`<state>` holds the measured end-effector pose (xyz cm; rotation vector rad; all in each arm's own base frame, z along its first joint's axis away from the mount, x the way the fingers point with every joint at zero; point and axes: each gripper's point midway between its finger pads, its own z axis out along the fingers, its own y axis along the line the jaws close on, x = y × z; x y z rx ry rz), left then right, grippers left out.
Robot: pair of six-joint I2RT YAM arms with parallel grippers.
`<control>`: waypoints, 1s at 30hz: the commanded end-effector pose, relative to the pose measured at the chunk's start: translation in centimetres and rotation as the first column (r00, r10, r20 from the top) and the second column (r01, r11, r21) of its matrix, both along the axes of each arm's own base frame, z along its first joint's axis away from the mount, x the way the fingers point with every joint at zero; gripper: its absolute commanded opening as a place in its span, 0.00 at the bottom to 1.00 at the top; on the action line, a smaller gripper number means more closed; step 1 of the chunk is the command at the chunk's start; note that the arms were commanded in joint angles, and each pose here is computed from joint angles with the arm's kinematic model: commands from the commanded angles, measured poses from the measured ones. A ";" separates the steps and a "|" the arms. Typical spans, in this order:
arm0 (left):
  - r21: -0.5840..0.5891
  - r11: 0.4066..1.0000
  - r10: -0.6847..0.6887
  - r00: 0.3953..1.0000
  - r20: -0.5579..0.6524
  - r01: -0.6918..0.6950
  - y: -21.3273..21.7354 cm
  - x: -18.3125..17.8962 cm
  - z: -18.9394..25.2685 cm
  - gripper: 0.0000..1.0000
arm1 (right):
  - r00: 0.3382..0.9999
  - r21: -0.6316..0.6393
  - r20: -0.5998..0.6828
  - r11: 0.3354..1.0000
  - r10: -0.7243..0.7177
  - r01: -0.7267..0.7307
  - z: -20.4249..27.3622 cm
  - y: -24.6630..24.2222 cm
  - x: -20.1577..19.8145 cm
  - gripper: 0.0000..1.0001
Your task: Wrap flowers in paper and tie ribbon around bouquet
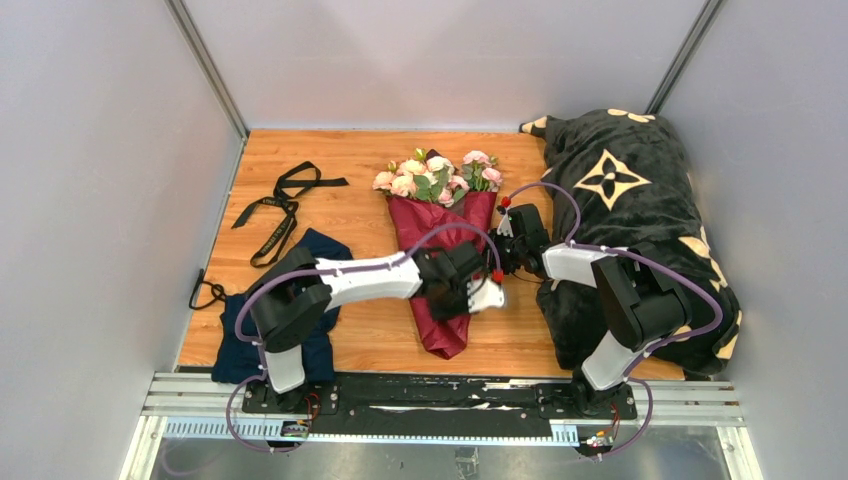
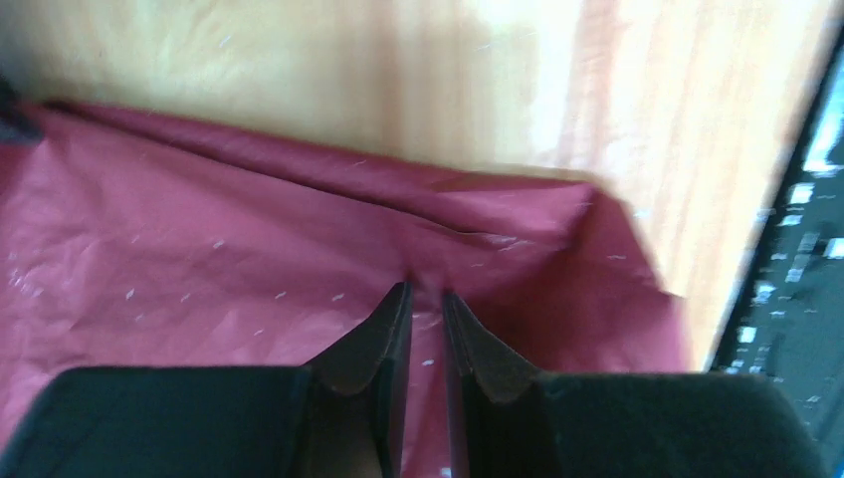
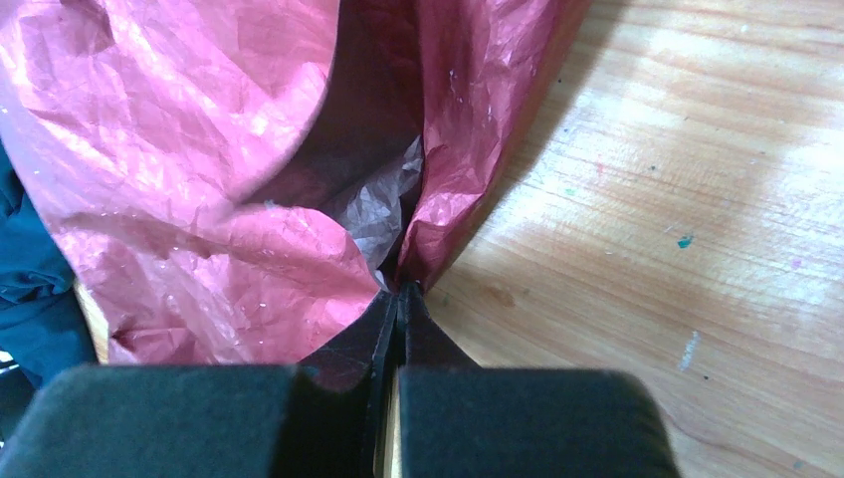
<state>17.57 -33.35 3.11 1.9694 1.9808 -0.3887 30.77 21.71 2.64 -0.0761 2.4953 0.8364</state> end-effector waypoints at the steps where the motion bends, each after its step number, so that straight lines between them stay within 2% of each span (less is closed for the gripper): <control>1: 0.048 0.986 -0.162 0.985 0.053 0.160 0.3 -3.4 -1.7 0.22 | 0.998 -0.004 0.001 0.998 -0.056 0.056 -0.1 -1.1 0.4 0.00; 6: 0.114 0.952 -0.284 0.958 -0.021 0.285 2.4 -8.7 -3.8 0.31 | 0.998 -0.011 0.006 0.997 -0.070 0.070 -0.1 -1.6 0.8 0.00; 10: 0.160 0.915 -0.354 0.928 -0.116 0.369 4.0 -12.1 -2.3 0.42 | 0.998 -0.020 0.003 0.998 -0.062 0.062 0.0 -1.6 0.9 0.00; 14: 0.157 0.903 -0.367 0.909 -0.198 0.399 4.8 -13.7 0.8 0.45 | 0.998 -0.024 0.011 0.998 -0.058 0.058 0.4 -1.6 0.9 0.00; 18: 0.126 0.919 -0.365 0.926 -0.094 0.375 2.8 -11.4 7.2 0.44 | 0.998 -0.028 0.008 0.998 -0.055 0.055 0.4 -1.7 0.9 0.00; 21: 0.017 0.954 -0.298 0.952 -0.062 0.300 0.6 -8.1 10.2 0.32 | 0.999 -0.028 0.006 0.998 -0.054 0.054 0.5 -1.6 0.8 0.00; 23: -0.012 0.974 -0.225 0.974 -0.004 0.225 -0.4 -4.8 9.2 0.22 | 0.999 -0.027 0.010 0.998 -0.052 0.052 0.7 -1.5 0.8 0.00; 25: 0.047 0.985 -0.171 0.982 0.078 0.167 -0.3 -2.4 6.1 0.17 | 0.999 -0.024 0.010 0.999 -0.047 0.048 0.8 -1.4 0.8 0.00; 27: 0.129 0.973 -0.199 0.978 0.061 0.190 0.7 -2.4 2.5 0.14 | 0.999 -0.024 0.015 0.999 -0.045 0.045 1.1 -1.4 0.9 0.00; 30: 0.157 0.956 -0.252 0.968 0.000 0.249 1.7 -4.6 -0.9 0.15 | 0.999 -0.031 0.032 0.999 -0.042 0.043 1.7 -1.5 1.0 0.00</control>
